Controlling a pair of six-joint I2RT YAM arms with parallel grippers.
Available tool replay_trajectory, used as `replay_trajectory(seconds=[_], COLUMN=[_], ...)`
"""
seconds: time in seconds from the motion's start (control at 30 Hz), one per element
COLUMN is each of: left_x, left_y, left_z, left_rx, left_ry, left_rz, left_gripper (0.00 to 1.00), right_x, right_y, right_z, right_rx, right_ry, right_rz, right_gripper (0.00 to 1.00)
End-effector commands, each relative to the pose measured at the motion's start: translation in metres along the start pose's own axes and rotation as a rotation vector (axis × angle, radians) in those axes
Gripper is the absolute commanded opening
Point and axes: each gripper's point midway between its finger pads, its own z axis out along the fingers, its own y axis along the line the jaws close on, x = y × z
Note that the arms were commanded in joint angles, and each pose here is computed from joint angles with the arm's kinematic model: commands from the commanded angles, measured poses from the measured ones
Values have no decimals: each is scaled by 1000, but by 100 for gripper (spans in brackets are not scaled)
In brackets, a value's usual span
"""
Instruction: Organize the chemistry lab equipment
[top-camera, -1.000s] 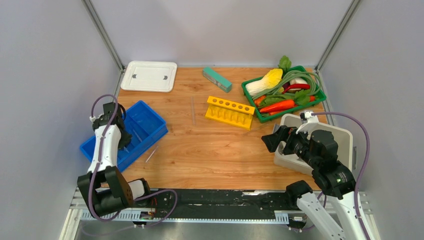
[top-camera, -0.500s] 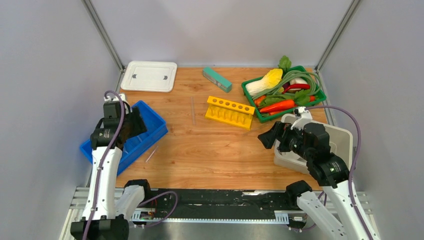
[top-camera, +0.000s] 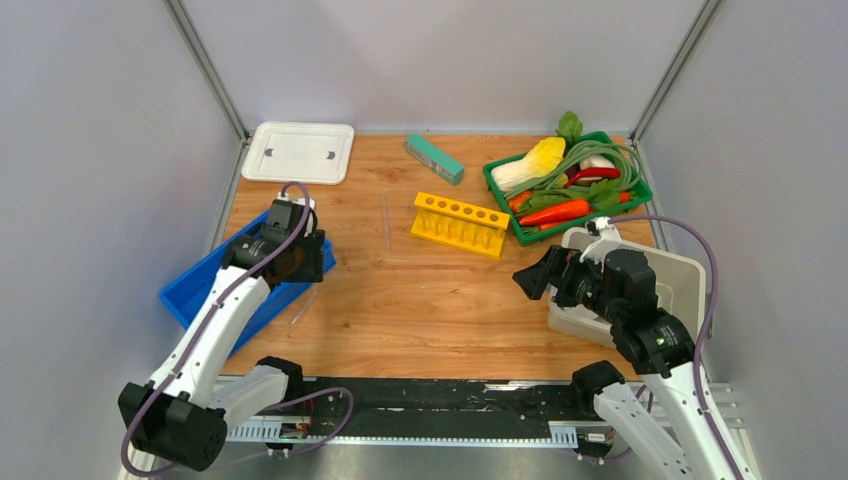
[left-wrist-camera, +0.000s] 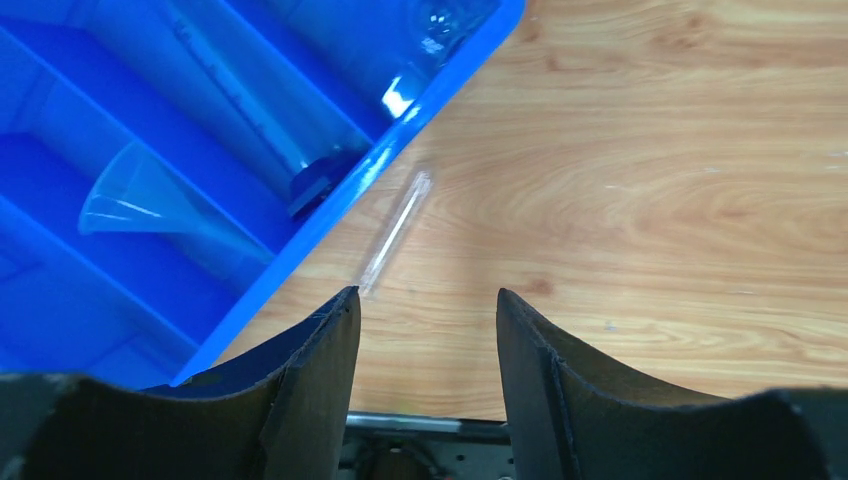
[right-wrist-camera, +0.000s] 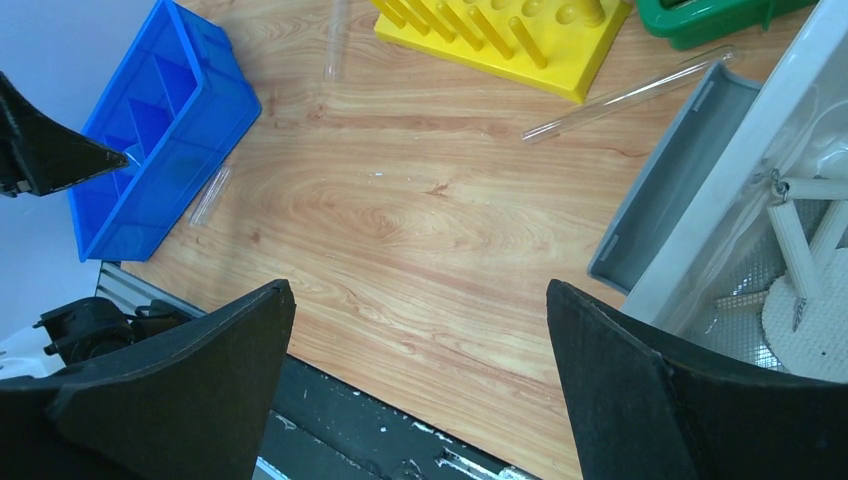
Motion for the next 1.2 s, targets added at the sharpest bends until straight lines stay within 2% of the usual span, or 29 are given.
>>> replay_trajectory(seconds=[0.0, 0.07, 0.1, 0.13, 0.23, 0.5, 0.6, 0.67, 0.77, 0.9, 1.03, 1.17], left_x=[-6, -14, -15, -18, -16, 0, -10, -26, -57, -88, -96, -92], left_y=[19, 17, 15, 13, 11, 8, 1, -10, -24, -24, -20, -18], left_z=[1, 5, 9, 11, 23, 42, 37, 22, -15, -74, -125, -154], left_rx=[-125, -131, -120, -110, -103, -60, -44, 0, 74, 111, 158, 217], left_ry=[17, 14, 25, 22, 38, 111, 59, -35, -218, -407, -509, -594], left_rz=[117, 190, 249, 322, 488, 614, 564, 493, 382, 240, 151, 27], left_gripper=[60, 60, 54, 52, 52, 52, 48, 47, 48, 49, 49, 49], right_x=[-10, -16, -17, -19, -20, -17, -18, -20, -28, -35, -30, -11], right_y=[14, 18, 18, 20, 23, 23, 23, 24, 35, 61, 90, 126], right_z=[-3, -6, -6, -7, -7, -7, -5, -3, 1, 16, 49, 97], right_rx=[-62, -71, -72, -79, -92, -102, -101, -99, -125, -151, -88, -32], right_ry=[-41, -55, -54, -60, -57, -58, -59, -54, -52, -48, -10, 56], right_rz=[-16, -29, -35, -40, -46, -57, -59, -41, 5, 25, 45, 106], right_gripper=[100, 100, 100, 100, 100, 100, 100, 100, 99, 97, 96, 95])
